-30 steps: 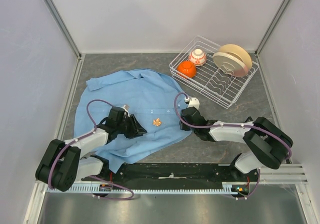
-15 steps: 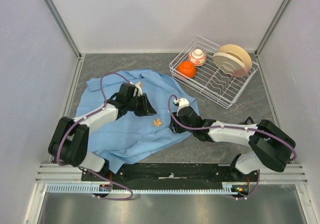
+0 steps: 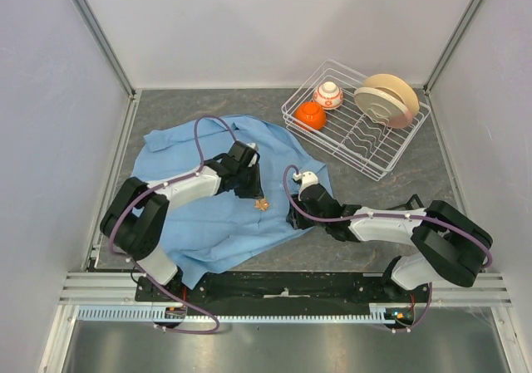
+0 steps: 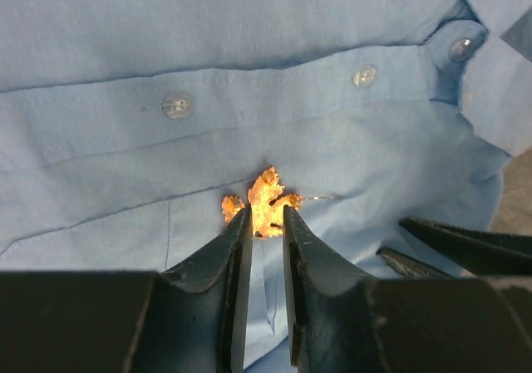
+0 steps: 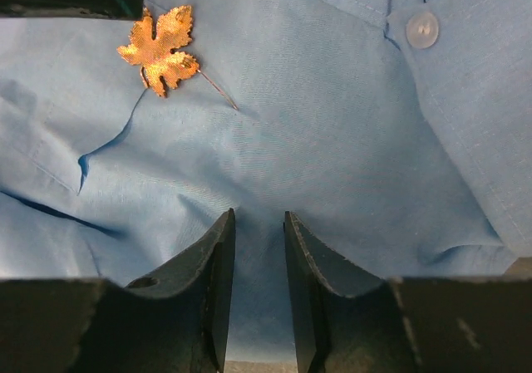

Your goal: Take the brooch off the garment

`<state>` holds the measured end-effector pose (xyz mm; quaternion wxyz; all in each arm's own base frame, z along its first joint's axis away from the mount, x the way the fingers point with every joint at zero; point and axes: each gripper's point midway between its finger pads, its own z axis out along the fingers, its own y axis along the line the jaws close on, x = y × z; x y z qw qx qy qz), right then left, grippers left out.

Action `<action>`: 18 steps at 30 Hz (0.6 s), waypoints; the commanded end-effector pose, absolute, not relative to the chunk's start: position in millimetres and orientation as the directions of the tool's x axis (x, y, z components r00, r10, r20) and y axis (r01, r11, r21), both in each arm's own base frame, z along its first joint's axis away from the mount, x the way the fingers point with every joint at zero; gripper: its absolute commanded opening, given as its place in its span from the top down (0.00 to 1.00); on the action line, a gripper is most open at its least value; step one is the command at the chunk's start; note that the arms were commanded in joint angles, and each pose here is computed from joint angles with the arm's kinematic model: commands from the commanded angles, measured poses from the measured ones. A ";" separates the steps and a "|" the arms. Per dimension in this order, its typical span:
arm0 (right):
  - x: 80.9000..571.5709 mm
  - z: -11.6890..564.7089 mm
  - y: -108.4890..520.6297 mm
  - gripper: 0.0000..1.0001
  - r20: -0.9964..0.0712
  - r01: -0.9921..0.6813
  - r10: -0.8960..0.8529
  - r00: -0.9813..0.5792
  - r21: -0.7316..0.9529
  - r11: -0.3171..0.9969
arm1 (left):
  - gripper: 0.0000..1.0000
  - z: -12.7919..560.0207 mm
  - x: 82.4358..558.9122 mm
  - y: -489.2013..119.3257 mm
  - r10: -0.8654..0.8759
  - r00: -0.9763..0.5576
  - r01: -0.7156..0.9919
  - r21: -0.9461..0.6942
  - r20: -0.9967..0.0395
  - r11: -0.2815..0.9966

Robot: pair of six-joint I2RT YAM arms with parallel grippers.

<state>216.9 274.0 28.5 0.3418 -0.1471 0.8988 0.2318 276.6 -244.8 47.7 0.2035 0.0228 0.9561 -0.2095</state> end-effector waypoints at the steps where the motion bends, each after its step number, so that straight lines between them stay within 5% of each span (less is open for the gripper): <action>1: 220.2 38.2 280.7 0.63 -0.708 -0.433 -0.073 -0.702 0.343 0.834 | 0.73 43.8 287.4 -246.1 0.012 -0.896 0.156 -0.289 -0.444 0.945; 18: 218.8 32.3 278.5 0.63 -0.706 -0.435 -0.083 -0.703 0.335 0.836 | 0.69 50.4 287.2 -237.2 0.012 -0.869 0.130 -0.206 -0.494 0.970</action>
